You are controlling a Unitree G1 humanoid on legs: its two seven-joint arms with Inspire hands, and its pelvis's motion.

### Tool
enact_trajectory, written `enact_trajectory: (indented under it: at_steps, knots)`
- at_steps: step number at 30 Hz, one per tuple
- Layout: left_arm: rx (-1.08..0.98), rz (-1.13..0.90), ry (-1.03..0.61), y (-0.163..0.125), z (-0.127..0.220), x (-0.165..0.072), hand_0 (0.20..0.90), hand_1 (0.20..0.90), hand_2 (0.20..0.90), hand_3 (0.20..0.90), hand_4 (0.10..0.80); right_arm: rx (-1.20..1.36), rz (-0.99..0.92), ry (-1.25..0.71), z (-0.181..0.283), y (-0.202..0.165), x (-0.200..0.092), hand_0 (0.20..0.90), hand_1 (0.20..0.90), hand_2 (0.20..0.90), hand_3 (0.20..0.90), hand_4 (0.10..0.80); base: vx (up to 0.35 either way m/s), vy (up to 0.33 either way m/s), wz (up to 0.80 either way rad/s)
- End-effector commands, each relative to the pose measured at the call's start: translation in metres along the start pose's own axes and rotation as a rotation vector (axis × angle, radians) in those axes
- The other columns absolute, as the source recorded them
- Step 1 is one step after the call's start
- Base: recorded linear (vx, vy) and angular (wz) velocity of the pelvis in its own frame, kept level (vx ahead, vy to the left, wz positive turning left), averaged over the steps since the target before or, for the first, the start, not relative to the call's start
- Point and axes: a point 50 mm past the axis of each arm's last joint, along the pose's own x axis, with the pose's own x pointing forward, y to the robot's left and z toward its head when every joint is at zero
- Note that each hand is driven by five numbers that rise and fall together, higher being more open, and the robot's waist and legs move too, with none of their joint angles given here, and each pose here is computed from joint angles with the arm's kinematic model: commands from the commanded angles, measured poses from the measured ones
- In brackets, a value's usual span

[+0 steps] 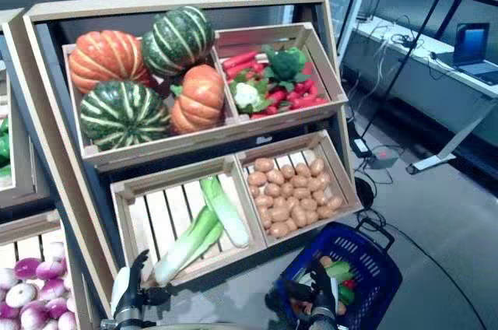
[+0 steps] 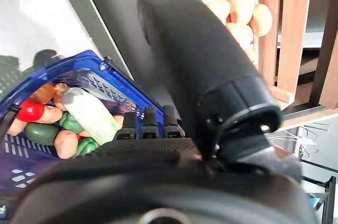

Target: Put vegetables into the basket

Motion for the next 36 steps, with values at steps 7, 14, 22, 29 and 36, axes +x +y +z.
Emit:
enact_trajectory:
  at_steps: [7,14,22,29,36]
  knots:
    - [-0.103,0.052,-0.156,0.001,0.044,0.025,0.9,0.9,0.9,0.9,0.8,0.106,-0.001,-0.178,0.053,0.005,0.024,0.9,0.9,0.9,0.9,0.8,0.0,0.0,0.0]
    - [-0.135,0.141,-0.256,0.01,0.058,0.029,0.9,0.9,0.9,0.9,0.8,0.098,0.0,-0.173,0.054,0.004,0.024,0.9,0.9,0.9,0.9,0.8,0.0,0.0,0.0]
    - [-0.188,0.197,-0.408,0.022,0.087,0.036,0.9,0.9,0.9,0.9,0.8,0.094,-0.003,-0.174,0.056,0.001,0.025,0.9,0.9,0.9,0.9,0.8,0.0,0.0,0.0]
    - [-0.252,0.241,-0.441,0.038,0.095,0.042,0.9,0.9,0.9,0.9,0.8,0.083,-0.01,-0.166,0.053,-0.004,0.024,0.9,0.9,0.9,0.9,0.8,0.028,0.019,-0.01]
    - [-0.265,0.189,-0.433,0.05,0.104,0.054,0.9,0.9,0.9,0.9,0.8,0.051,0.0,-0.175,0.057,-0.01,0.026,0.9,0.9,0.9,0.9,0.8,0.01,0.035,-0.06]
